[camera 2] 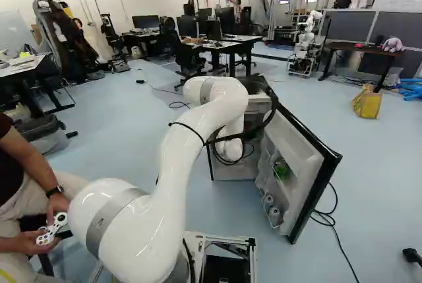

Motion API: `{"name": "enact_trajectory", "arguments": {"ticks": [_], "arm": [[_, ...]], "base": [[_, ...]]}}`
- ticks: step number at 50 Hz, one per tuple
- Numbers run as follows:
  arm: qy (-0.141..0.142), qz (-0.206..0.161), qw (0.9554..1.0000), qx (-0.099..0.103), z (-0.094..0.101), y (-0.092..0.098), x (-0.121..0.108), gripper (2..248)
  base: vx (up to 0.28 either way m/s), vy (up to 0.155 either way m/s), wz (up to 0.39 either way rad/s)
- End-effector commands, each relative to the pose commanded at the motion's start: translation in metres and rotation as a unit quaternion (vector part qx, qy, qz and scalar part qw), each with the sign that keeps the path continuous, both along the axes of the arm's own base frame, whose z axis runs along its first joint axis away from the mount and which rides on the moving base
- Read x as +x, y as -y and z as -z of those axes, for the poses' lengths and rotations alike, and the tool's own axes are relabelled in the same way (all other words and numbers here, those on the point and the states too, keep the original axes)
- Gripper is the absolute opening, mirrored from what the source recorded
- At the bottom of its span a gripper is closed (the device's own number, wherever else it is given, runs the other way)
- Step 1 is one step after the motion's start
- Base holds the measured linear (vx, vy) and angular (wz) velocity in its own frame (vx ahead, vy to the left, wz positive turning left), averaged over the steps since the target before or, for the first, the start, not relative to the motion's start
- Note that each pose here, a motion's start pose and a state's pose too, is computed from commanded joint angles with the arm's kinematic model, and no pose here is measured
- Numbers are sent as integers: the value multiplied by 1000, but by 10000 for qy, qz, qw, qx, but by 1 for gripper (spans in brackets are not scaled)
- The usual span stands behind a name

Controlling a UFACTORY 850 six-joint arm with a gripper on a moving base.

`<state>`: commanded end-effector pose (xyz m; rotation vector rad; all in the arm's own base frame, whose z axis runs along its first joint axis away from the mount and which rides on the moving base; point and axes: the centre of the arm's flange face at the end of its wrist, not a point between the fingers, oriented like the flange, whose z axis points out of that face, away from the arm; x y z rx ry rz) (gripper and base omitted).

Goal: Grab a drink from the fridge

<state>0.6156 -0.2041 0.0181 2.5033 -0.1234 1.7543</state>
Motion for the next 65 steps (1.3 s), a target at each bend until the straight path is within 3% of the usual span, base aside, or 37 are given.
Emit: {"name": "enact_trajectory", "arguments": {"ticks": [19, 24, 25, 30, 31, 40, 41, 45, 46, 51, 52, 65], "arm": [[42, 80, 10000, -9, 2, 5, 4, 247], [42, 80, 10000, -9, 2, 5, 4, 239], [42, 80, 10000, -9, 2, 5, 4, 225], [42, 80, 10000, -9, 2, 5, 4, 225], [42, 80, 10000, -9, 2, 5, 4, 213], [42, 80, 10000, -9, 2, 5, 4, 201], [42, 80, 10000, -9, 2, 5, 4, 189], [42, 80, 10000, -9, 2, 5, 4, 189], [42, 80, 10000, -9, 2, 5, 4, 177], [42, 80, 10000, -9, 2, 5, 4, 177], [42, 80, 10000, -9, 2, 5, 4, 166], [42, 80, 10000, -9, 2, 5, 4, 168]], "base": [[0, 0, 0], [0, 0, 0], [0, 0, 0], [0, 0, 0], [0, 0, 0], [0, 0, 0], [0, 0, 0], [0, 0, 0], [0, 0, 0], [0, 0, 0], [0, 0, 0], [0, 0, 0]]}}
